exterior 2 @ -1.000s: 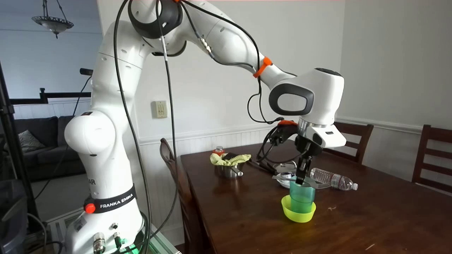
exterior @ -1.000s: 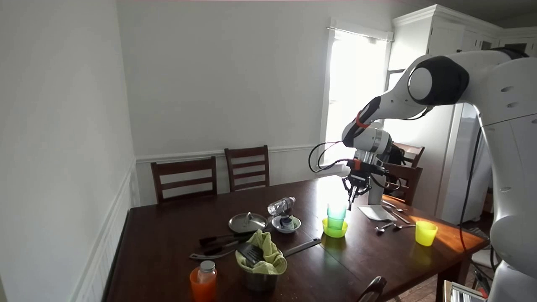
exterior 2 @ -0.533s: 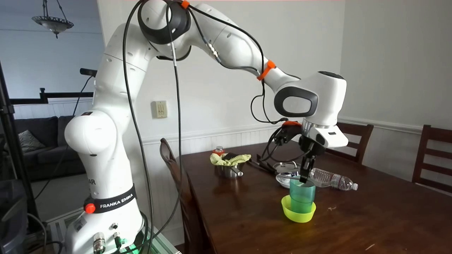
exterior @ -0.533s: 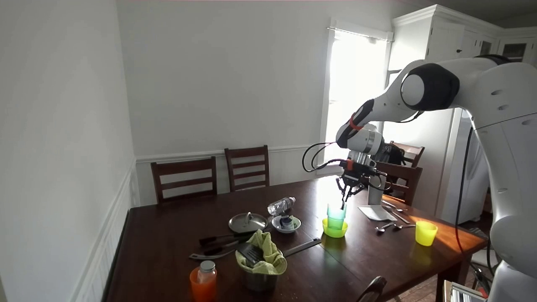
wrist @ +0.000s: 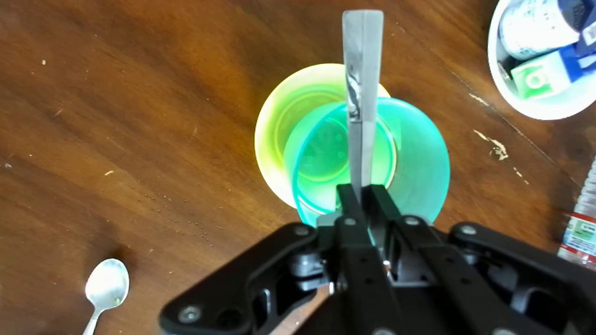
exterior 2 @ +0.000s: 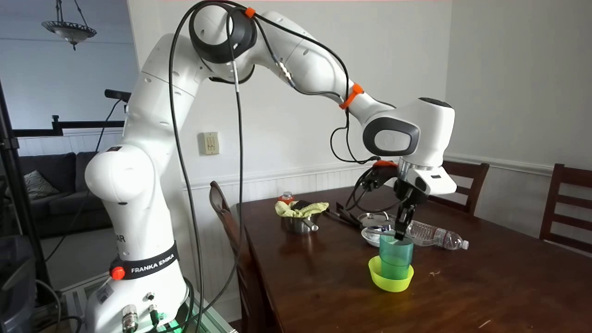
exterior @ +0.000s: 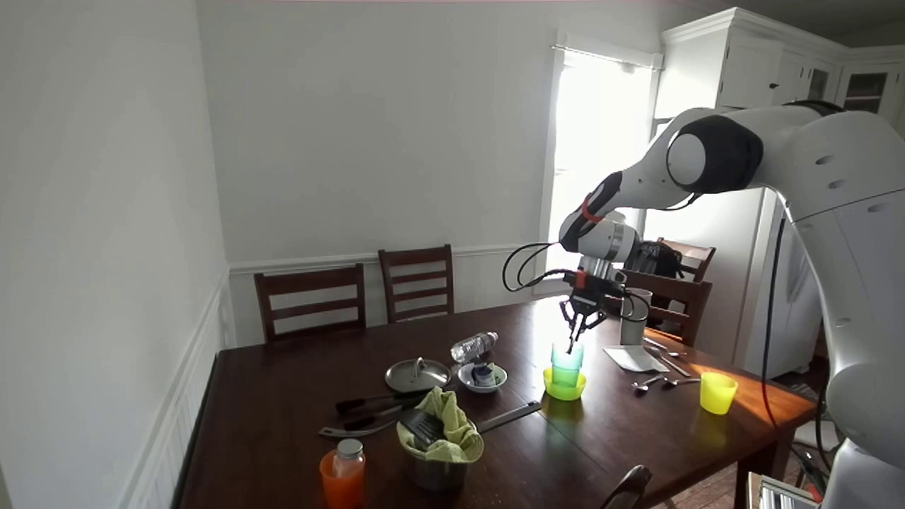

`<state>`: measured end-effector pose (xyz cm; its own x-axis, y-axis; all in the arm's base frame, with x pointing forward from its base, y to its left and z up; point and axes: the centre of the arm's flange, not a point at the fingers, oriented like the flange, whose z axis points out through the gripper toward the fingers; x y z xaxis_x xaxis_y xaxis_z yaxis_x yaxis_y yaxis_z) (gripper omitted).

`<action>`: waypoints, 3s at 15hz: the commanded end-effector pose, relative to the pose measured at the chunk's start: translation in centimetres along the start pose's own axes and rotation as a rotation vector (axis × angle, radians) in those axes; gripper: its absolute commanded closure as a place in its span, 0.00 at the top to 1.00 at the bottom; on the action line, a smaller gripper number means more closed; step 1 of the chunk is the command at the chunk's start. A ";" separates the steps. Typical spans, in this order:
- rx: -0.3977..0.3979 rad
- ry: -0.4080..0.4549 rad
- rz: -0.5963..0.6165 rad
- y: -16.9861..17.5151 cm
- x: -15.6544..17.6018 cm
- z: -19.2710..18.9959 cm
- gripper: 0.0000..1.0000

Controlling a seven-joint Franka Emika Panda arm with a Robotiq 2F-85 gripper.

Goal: Pick up a fork and a spoon and place them on top of the green cup starting with the fork and then the spoon last

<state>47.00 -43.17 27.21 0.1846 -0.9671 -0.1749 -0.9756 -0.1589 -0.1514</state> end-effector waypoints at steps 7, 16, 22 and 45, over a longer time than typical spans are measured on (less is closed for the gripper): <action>0.005 -0.012 0.025 -0.9 0.6 0.9 0.03; 0.002 -0.012 0.023 -0.9 0.8 1.2 0.47; 0.001 -0.016 0.022 -0.9 0.8 1.2 0.68; 0.040 0.064 0.111 2.5 0.7 -2.7 1.00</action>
<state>47.18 -44.26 27.53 0.1372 -0.9781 -0.1562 -0.9817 -0.1132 -0.1532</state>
